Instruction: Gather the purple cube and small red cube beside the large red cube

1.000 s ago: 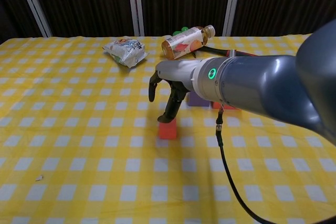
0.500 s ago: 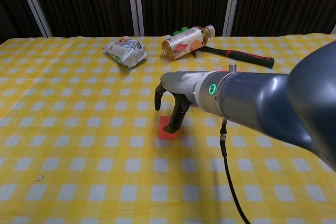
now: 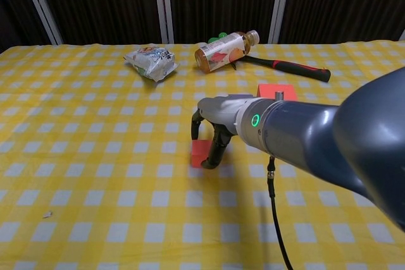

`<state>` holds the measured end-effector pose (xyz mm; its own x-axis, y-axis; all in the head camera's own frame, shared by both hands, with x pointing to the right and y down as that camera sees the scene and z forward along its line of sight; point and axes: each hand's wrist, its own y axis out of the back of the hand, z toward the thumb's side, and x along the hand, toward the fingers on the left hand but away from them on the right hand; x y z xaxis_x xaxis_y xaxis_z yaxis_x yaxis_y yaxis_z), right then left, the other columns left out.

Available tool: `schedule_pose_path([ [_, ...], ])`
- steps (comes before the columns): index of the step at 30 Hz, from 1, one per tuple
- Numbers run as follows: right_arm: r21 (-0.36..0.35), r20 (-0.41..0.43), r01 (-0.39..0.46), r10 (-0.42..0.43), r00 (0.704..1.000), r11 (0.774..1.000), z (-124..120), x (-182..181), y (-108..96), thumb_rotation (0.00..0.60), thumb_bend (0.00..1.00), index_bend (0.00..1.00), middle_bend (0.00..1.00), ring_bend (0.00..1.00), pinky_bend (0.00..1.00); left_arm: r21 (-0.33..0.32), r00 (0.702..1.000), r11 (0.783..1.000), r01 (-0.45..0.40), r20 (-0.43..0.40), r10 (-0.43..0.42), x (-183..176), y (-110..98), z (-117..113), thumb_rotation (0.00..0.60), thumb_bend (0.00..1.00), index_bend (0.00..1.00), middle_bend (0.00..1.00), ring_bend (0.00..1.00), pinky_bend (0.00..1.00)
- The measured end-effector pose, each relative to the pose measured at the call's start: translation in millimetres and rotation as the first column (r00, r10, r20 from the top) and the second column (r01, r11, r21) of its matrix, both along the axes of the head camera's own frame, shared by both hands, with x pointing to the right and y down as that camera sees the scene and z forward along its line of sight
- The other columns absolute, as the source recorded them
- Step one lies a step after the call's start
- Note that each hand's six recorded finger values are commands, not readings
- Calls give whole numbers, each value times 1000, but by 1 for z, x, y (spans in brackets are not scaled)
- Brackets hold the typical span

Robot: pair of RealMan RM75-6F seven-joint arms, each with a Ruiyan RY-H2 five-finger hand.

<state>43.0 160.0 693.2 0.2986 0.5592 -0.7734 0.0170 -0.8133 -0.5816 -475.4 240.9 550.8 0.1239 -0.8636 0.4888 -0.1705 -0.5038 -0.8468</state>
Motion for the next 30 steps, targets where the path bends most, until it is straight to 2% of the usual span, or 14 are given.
schedule_pose_path([
  [13,-21,10,-26,27,1000,999,14,4,2,600,373,413,42,0,0,-2,1000,1000,1,-3,-1,0,0,0,600,80,0,0,0,17],
  [19,-22,26,-30,31,999,999,13,2,1,600,427,470,42,0,0,-4,1000,1000,-1,-3,1,1,0,0,600,79,0,0,0,17],
  [30,7,64,-43,42,997,999,3,-3,-6,600,430,480,42,0,0,-5,1000,1000,0,-2,0,1,0,1,600,80,0,0,0,17],
])
